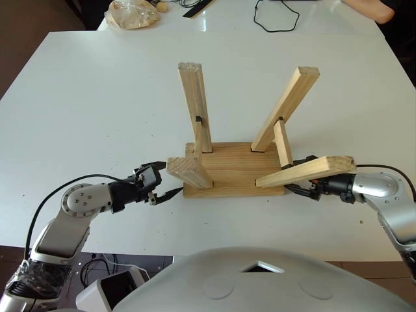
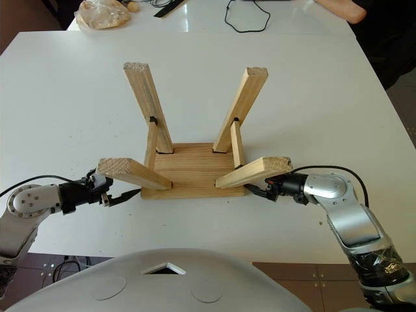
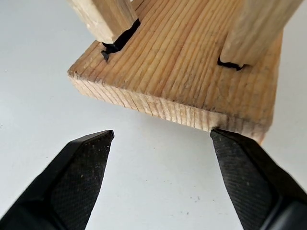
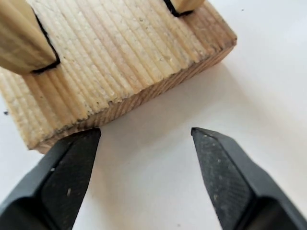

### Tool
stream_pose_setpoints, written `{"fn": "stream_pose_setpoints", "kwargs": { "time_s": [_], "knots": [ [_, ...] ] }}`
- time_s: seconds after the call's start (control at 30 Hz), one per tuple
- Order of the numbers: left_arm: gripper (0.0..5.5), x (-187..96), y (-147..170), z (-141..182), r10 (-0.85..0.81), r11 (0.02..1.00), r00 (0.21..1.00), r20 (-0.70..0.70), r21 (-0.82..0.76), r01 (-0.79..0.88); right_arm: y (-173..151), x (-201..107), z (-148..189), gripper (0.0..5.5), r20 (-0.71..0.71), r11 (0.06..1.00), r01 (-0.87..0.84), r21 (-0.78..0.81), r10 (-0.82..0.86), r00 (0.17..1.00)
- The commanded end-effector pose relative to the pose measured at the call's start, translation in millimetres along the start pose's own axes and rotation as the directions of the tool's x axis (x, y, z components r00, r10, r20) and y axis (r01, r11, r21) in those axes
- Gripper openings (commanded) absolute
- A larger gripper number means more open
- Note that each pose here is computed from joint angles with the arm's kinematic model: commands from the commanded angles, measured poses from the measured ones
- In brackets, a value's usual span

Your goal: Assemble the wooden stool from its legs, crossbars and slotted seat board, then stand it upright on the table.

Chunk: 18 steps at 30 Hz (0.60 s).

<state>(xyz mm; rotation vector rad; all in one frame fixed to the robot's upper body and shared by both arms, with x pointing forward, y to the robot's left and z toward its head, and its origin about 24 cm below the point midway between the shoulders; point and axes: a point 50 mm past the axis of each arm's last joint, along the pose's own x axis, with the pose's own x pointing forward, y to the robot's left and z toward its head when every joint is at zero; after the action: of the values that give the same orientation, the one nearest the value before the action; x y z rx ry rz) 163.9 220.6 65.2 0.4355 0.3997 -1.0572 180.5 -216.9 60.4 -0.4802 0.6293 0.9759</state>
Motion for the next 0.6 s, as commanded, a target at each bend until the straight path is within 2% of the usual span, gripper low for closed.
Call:
{"fn": "stream_pose_setpoints", "kwargs": {
  "time_s": [0.03, 0.43, 0.6],
  "knots": [
    [3.76, -1.2, 2.7, 12.2, -0.015, 1.000, 0.999, 0.051, 0.022, 0.014, 1.7, -5.8, 17.5, 3.52, 0.078, 0.999, -0.036, -0.038, 0.039, 0.996],
    [3.76, -16.4, 11.6, 35.3, -0.048, 0.998, 0.992, 0.120, -0.029, 0.051, 7.6, -17.2, 28.2, 3.52, 0.089, 0.993, -0.079, -0.085, 0.087, 0.992],
    [3.76, -21.2, 14.4, 37.0, -0.070, 0.997, 0.993, 0.096, -0.032, 0.073, 5.7, -23.7, 31.8, 3.52, 0.090, 0.990, -0.093, -0.109, 0.103, 0.991]
  ]
}}
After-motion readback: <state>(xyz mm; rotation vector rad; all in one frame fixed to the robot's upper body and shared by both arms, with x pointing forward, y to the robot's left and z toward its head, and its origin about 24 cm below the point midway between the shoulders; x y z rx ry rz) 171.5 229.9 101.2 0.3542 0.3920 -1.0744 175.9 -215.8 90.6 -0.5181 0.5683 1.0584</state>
